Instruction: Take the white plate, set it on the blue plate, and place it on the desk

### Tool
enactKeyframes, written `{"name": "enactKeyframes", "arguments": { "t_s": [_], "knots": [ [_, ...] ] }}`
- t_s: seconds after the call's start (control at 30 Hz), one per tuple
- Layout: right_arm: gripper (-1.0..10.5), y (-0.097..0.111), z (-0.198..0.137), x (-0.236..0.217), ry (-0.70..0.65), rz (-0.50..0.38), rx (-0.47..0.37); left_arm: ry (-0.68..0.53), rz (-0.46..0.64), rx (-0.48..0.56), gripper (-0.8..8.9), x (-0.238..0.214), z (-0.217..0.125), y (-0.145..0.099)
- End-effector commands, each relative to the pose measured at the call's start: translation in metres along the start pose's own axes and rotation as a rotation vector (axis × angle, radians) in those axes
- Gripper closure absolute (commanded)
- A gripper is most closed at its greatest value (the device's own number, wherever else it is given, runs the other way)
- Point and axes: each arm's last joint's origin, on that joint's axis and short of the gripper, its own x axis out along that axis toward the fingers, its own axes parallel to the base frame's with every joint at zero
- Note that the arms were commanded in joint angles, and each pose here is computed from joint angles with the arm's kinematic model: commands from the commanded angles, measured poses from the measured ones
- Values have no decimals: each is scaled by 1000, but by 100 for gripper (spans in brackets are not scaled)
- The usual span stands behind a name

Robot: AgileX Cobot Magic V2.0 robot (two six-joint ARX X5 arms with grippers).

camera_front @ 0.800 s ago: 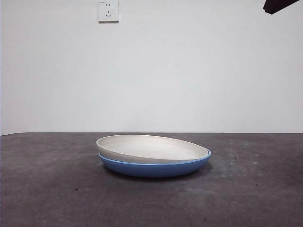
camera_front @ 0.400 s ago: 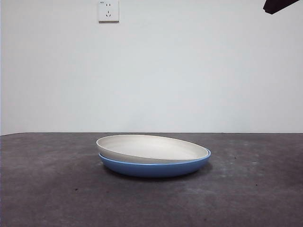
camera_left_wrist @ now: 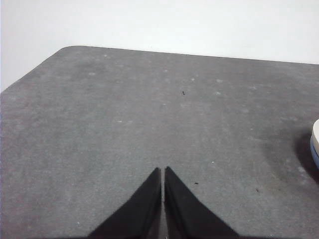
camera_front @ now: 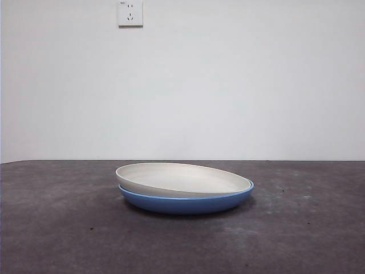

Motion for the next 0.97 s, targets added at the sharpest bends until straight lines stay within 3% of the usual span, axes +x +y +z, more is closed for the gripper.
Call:
{"name": "enactKeyframes", "arguments": {
  "t_s": [0.03,0.47,0.7,0.97],
  "knots": [
    [939,-6,-10,-5,-79,-64,-32,25,4,-1,804,2,-7,1],
    [939,-25,-100,5,-352,-234,-103,25,4,-1,804,2,-7,1],
    [939,-34,-142,18,-371,-347,-52,25,4,-1,804,2,-7,1],
    [939,-42,-172,32,-384,-401,-2,25,4,-1,804,2,-7,1]
  ]
}}
